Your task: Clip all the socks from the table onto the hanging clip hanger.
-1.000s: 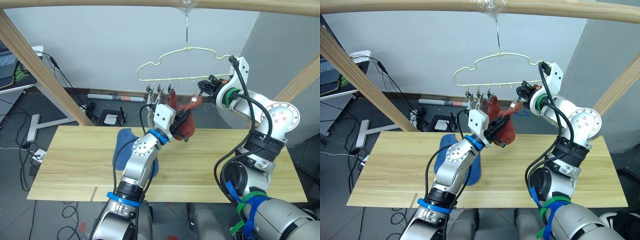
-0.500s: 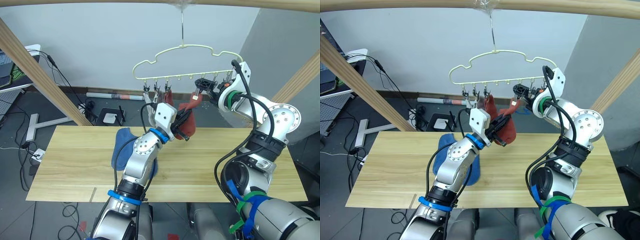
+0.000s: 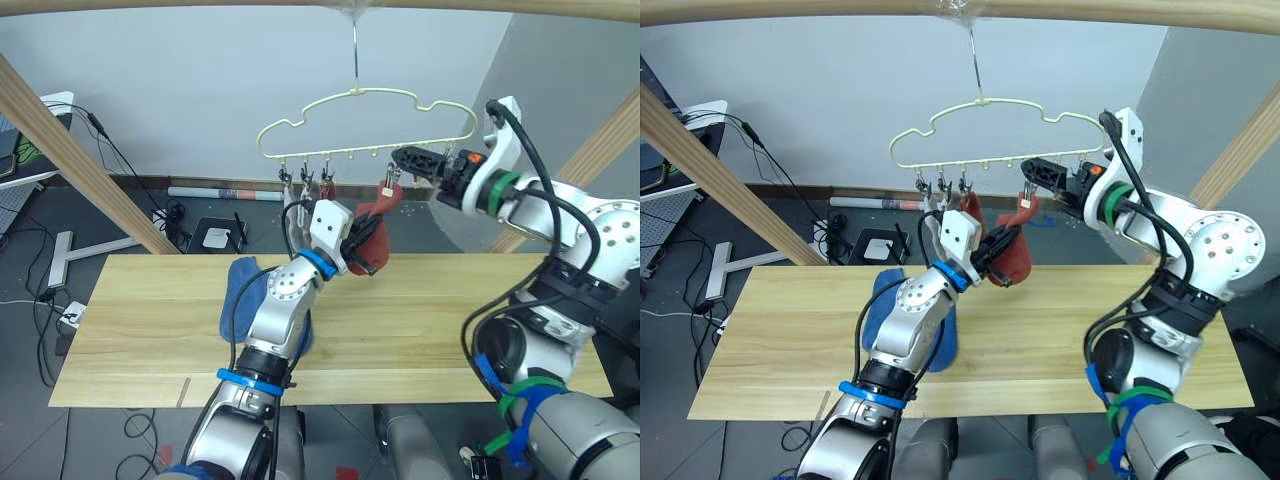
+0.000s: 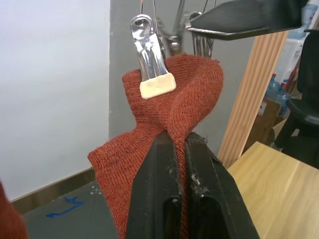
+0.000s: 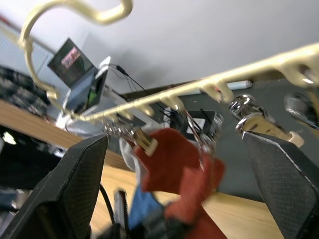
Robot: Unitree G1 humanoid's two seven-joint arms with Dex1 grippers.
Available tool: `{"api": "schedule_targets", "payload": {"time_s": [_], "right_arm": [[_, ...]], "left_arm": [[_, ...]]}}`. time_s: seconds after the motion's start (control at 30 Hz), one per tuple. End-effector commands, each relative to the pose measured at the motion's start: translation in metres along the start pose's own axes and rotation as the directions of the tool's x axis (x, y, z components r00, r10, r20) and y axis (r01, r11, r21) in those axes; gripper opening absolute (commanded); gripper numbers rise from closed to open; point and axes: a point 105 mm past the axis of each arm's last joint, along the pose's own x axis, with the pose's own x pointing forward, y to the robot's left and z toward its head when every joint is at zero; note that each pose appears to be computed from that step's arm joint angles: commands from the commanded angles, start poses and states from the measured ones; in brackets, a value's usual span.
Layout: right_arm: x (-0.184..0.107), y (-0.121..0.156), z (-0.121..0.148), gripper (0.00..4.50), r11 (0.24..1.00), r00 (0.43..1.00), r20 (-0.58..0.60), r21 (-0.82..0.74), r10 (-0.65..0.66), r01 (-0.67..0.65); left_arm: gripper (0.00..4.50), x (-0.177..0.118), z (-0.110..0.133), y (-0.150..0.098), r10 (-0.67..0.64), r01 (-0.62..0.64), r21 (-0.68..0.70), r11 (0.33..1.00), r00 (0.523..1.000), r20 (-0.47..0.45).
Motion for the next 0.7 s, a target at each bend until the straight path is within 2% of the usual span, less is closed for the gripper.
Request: {"api": "schedule_targets", "payload": {"time_s": [0.03,0.23,0.33,0.4,0.47,0.57,0.7], "right_arm": [[-0.017,0.020,0.000,4.48,0.980,0.996,-0.022,-0.180,0.081,-0.083],[-0.028,0.023,-0.018,4.48,0.921,0.997,-0.039,-0.380,0.073,-0.082],[-0.025,0.025,-0.027,4.50,0.876,0.998,0.011,-0.480,0.055,-0.042],[-0.024,0.025,-0.033,4.50,0.811,0.997,0.066,-0.584,0.028,0.016],[-0.024,0.022,-0.032,4.50,0.793,0.992,0.127,-0.606,0.015,0.066],[-0.022,0.019,-0.039,4.50,0.759,0.988,0.151,-0.646,0.025,0.079],[-0.018,0.010,-0.038,4.50,0.771,0.973,0.230,-0.615,-0.025,0.165]], "left_arm": [[0.00,0.004,0.012,0.000,-0.021,0.020,0.023,1.000,0.999,0.050],[0.00,0.008,0.010,0.002,-0.037,0.037,0.006,0.999,0.998,0.047],[0.71,0.007,0.010,0.001,-0.064,0.065,-0.005,0.998,0.997,0.044],[1.32,0.004,0.010,0.004,-0.073,0.073,0.004,0.997,0.997,0.036],[1.93,-0.001,0.012,0.009,-0.077,0.076,0.020,0.997,0.997,0.026],[2.89,-0.010,0.015,0.014,-0.097,0.096,0.046,0.994,0.995,0.013],[4.13,-0.023,0.025,0.019,-0.119,0.119,0.071,0.990,0.993,0.001]]}}
